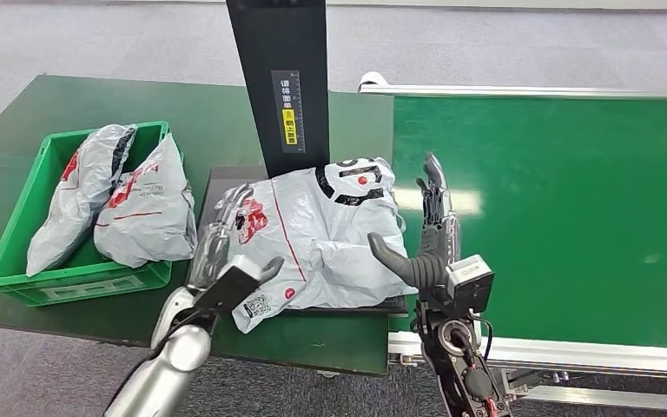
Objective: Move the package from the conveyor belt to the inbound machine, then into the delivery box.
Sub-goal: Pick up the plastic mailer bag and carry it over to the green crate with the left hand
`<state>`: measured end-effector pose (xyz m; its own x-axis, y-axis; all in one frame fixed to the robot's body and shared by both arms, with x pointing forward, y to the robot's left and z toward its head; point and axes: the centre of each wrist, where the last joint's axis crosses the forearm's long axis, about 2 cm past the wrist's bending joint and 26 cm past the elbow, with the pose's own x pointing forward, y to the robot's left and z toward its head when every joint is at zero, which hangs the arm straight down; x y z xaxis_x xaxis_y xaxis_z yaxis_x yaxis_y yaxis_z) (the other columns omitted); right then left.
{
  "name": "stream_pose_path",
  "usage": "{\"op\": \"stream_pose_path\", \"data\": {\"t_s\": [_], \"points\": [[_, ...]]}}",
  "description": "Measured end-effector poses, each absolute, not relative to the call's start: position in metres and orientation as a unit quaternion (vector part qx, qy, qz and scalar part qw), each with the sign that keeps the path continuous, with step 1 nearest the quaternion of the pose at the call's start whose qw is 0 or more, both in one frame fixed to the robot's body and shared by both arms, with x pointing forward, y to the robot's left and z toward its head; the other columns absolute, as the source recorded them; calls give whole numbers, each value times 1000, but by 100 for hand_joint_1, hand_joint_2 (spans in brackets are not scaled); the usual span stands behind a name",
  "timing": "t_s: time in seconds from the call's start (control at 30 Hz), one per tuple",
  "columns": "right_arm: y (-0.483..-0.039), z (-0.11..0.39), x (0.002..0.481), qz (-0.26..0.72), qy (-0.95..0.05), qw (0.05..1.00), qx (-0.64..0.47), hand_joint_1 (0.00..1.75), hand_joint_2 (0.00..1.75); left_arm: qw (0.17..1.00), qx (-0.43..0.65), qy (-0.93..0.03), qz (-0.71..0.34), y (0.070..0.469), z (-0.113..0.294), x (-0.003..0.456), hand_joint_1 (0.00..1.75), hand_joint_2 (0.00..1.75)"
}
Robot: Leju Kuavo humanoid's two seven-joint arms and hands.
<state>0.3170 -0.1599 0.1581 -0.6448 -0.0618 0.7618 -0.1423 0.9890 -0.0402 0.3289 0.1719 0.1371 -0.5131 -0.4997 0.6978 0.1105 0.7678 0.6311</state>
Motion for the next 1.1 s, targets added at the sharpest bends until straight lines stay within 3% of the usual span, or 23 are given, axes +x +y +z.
{"op": "stream_pose_path", "data": {"t_s": [0.23, 0.67, 0.7, 0.8, 0.83, 1.1], "points": [[-151, 158, 313, 84, -900, 425, 54, 0, 175, 469, 265, -667, -516, 135, 136, 358, 0, 175], [-153, 149, 304, 97, -894, 434, 57, 0, 175, 444, 302, -570, -622, 124, 118, 362, 0, 175], [-153, 149, 304, 98, -893, 435, 57, 0, 175, 444, 300, -565, -627, 124, 117, 363, 10, 175], [-153, 147, 303, 100, -892, 436, 57, 0, 175, 445, 292, -564, -631, 125, 115, 363, 133, 175], [-153, 147, 302, 100, -892, 437, 57, 0, 175, 446, 290, -567, -629, 126, 114, 363, 164, 175], [-157, 146, 297, 95, -893, 437, 51, 0, 175, 459, 281, -598, -594, 132, 109, 359, 175, 175]]}}
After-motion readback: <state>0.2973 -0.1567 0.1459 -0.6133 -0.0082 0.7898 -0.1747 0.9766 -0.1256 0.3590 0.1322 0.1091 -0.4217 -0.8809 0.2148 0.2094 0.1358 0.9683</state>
